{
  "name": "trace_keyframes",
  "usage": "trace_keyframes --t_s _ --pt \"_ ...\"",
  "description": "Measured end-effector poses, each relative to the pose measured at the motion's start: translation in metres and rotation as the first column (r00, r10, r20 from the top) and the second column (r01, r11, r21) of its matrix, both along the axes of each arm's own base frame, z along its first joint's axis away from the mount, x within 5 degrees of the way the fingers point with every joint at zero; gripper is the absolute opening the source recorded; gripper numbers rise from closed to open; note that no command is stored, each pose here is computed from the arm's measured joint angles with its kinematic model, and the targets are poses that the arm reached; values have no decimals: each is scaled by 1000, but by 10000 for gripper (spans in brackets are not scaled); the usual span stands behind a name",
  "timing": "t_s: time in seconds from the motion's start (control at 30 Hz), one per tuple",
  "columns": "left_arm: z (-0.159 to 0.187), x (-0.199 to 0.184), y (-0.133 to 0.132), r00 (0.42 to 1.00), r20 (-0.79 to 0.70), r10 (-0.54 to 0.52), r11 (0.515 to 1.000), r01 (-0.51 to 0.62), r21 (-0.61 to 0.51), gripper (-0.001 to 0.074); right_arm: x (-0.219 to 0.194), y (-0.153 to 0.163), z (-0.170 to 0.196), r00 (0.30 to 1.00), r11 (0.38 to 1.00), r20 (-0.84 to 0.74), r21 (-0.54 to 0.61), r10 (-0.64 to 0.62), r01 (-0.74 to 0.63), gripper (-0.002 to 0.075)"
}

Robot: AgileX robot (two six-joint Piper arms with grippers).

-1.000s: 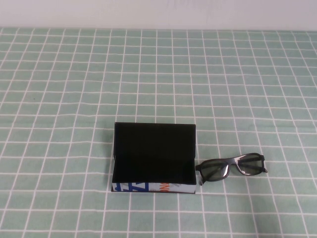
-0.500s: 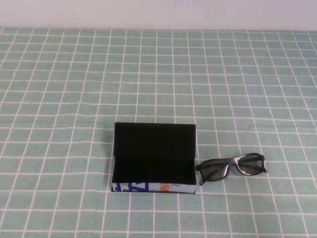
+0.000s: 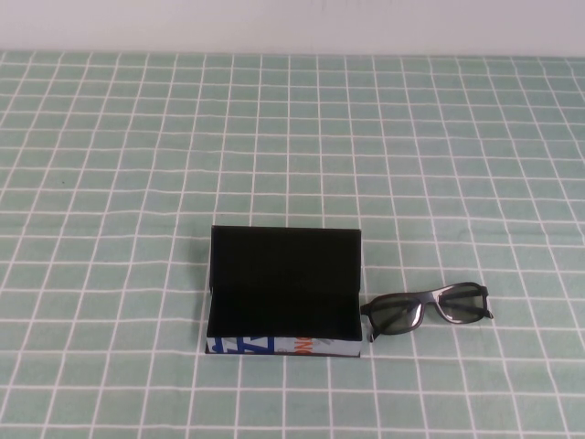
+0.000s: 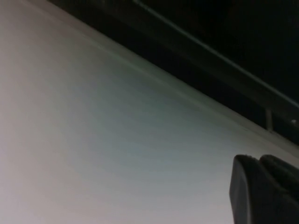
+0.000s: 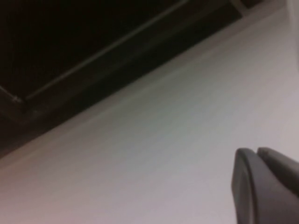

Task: Return glasses to glasses case

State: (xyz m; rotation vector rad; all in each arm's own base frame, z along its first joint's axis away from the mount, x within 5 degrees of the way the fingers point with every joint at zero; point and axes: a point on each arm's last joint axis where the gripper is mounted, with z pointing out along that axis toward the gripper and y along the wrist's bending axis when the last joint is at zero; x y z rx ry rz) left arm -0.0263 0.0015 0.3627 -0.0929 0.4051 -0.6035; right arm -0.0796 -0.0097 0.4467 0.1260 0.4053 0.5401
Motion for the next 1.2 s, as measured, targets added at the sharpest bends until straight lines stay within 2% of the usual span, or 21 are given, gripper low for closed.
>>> trace_keyframes --t_s 0.1,0.23,0.3,0.4,0.47,0.57,0.77,0.83,0.9,1.0,1.1,1.2 --pt "30 -18 0 999 -39 18 999 -16 28 -4 -6 1 36 999 1000 -45 -24 -10 8 -13" --pt "56 -37 1 991 -124 53 997 -46 57 -4 24 6 69 953 994 -298 -106 -54 23 -13" --pt "61 -40 2 981 -183 61 997 -51 62 -4 57 10 74 868 988 -491 -157 -79 1 -13" --pt "58 -27 2 938 -338 70 996 -49 73 -4 106 15 68 687 979 -720 -195 -100 -62 -13" --pt "51 -14 2 885 -461 67 997 -37 74 -4 139 19 54 550 974 -828 -201 -111 -105 -13" --pt "38 5 1 763 -644 65 997 -20 77 -4 173 22 35 405 967 -904 -211 -136 -145 -13" --pt "16 31 -1 512 -857 61 997 18 81 -4 201 30 18 283 952 -949 -209 -141 -224 -13" --pt "12 41 -3 441 -895 70 994 44 100 -4 209 36 13 254 927 -950 -253 -184 -276 -13" --pt "8 50 -7 379 -922 83 989 85 124 -4 222 44 6 241 872 -931 -347 -275 -345 -13" --pt "2 65 -15 294 -949 111 969 180 169 -4 245 64 -9 217 721 -872 -485 -438 -494 -13" --pt "-3 78 -23 234 -964 123 944 273 187 -4 266 88 -20 230 497 -771 -577 -594 -649 -13" --pt "-5 86 -28 195 -974 115 929 326 175 -4 283 109 -38 314 210 -613 -630 -725 -747 -13"
